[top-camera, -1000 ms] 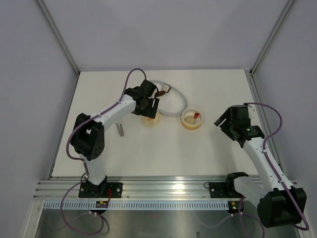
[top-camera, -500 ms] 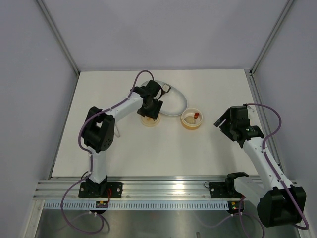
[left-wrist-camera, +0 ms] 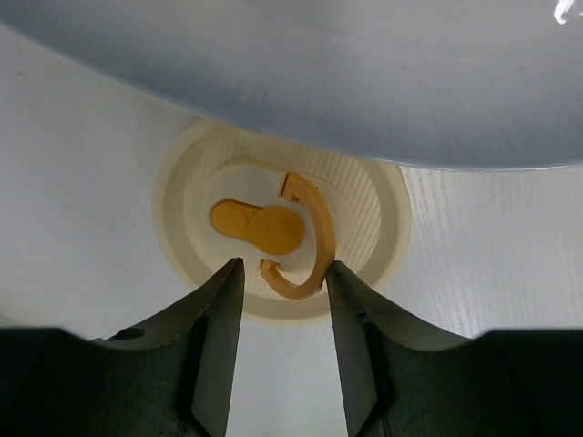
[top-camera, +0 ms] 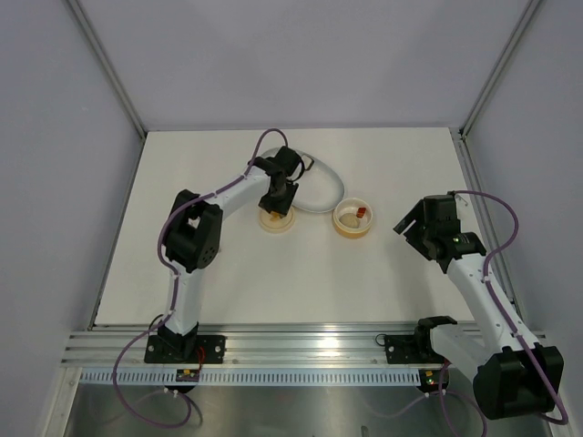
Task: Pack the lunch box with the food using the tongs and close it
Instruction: Pick up the box lid from the center of the board, then close the box lid on the packing box.
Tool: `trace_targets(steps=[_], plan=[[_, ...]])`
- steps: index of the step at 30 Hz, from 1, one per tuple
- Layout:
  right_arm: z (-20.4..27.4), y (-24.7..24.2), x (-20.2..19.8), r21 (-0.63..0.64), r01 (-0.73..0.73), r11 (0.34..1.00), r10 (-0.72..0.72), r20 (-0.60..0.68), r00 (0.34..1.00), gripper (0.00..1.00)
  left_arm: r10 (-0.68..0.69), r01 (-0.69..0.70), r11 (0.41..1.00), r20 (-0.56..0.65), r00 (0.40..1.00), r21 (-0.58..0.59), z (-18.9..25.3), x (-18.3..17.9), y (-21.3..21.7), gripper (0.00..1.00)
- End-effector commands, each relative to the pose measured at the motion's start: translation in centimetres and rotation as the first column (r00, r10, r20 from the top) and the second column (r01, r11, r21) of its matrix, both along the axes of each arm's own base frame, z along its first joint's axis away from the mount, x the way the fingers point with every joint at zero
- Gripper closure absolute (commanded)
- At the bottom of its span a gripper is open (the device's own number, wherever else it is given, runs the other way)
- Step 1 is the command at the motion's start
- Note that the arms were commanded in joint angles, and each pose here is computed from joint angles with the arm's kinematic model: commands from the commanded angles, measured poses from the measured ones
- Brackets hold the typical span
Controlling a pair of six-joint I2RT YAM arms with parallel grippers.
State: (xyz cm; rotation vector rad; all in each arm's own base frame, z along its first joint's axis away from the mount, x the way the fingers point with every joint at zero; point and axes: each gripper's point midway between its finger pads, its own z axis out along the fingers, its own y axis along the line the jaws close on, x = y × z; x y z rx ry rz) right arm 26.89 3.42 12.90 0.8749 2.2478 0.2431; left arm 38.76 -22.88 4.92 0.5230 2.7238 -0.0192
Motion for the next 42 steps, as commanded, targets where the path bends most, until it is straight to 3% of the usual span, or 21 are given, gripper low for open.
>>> trace_targets(steps=[1, 8, 13, 16, 24, 32, 42], plan=[[0.6, -0.1, -0.1, 0.000, 0.006, 1.000, -0.006, 0.021, 1.000, 0.24, 0.011, -0.010, 0.999, 0.027, 1.000, -0.037, 0.9, 1.2, -0.3, 0.59], [0.6, -0.2, -0.2, 0.000, 0.006, 1.000, -0.006, 0.021, 1.000, 0.24, 0.037, -0.038, 0.994, -0.019, 0.999, -0.098, 0.3, 1.2, 0.2, 0.71], [0.8, -0.2, -0.4, -0.002, 0.008, 1.000, -0.008, 0.024, 1.000, 0.24, 0.009, -0.013, 0.991, -0.035, 0.999, -0.131, 1.1, -0.1, 0.3, 1.00], [0.9, -0.2, -0.3, -0.002, 0.007, 1.000, -0.007, 0.033, 0.999, 0.24, 0.010, -0.021, 0.987, -0.063, 0.998, -0.162, 1.8, -1.7, 0.3, 1.00], [0.5, 0.2, 1.3, -0.004, -0.017, 1.000, 0.017, 0.025, 1.000, 0.24, -0.026, 0.026, 0.943, 0.003, 1.000, -0.333, 9.4, -5.1, -1.2, 1.00], [-1.3, 0.8, 4.2, -0.015, -0.055, 0.998, 0.054, -0.083, 0.995, 0.24, -0.123, 0.168, 0.860, 0.124, 0.985, -0.481, 17.3, -5.1, -8.9, 1.00], [-1.0, -0.4, 2.2, -0.014, 0.040, 0.999, -0.040, -0.043, 0.998, 0.24, -0.218, 0.273, 0.834, 0.169, 0.961, -0.480, 16.9, -2.7, -18.5, 1.00]])
